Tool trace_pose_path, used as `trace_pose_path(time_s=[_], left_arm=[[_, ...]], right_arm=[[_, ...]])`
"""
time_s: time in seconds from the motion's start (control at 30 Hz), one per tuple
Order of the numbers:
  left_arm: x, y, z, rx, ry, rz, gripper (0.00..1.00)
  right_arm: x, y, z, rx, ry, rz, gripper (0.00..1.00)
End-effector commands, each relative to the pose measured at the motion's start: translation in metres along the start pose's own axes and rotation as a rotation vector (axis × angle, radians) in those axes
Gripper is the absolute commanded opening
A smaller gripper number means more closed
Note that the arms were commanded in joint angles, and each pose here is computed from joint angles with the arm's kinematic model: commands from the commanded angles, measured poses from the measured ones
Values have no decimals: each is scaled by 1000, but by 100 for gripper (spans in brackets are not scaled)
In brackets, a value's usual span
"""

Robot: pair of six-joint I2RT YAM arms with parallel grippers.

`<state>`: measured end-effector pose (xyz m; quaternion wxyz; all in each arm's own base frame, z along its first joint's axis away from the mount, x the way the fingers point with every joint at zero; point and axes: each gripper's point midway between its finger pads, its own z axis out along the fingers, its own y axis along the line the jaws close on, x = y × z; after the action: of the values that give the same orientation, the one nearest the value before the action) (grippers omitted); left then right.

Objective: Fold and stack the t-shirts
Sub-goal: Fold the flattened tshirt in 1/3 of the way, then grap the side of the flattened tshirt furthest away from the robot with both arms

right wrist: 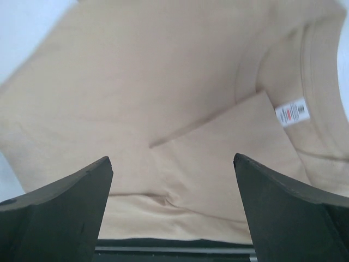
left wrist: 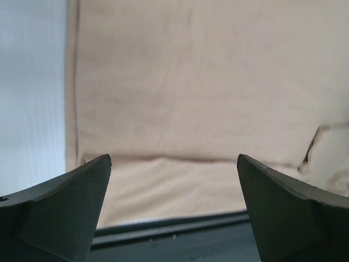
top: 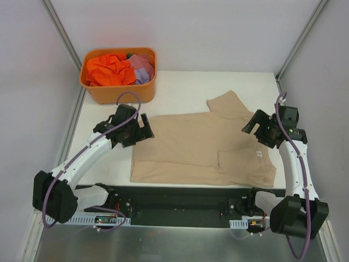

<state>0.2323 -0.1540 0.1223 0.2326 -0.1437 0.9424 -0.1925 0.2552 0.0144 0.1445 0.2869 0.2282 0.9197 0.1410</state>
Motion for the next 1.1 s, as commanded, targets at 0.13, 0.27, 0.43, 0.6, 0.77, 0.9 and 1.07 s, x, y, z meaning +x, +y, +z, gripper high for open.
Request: trace_pose_path(time_s=[0.13, 0.27, 0.43, 0.6, 0.77, 0.9, 1.07], left_arm=[[-129, 10, 34, -216, -152, 15, 98], [-161, 11, 69, -251, -133, 8, 87], [-158, -2, 108, -193, -21, 29, 81], [-137, 19, 128, -270, 32, 40, 72], [-114, 25, 140, -274, 104, 36, 58], [-100, 27, 137, -299, 110, 51, 58], [-106, 25, 132, -349, 51, 90, 45]], right_arm=[[-80, 59, 15, -105, -139, -222, 96], [-112, 72, 43, -101, -116, -258, 96], [-131, 90, 77, -125, -58, -261, 96], [-116, 89, 97, -122, -2, -247, 96], [-98, 78, 96, -99, 25, -247, 96], [-89, 70, 90, -85, 18, -260, 96], [-82, 66, 82, -83, 14, -279, 96]])
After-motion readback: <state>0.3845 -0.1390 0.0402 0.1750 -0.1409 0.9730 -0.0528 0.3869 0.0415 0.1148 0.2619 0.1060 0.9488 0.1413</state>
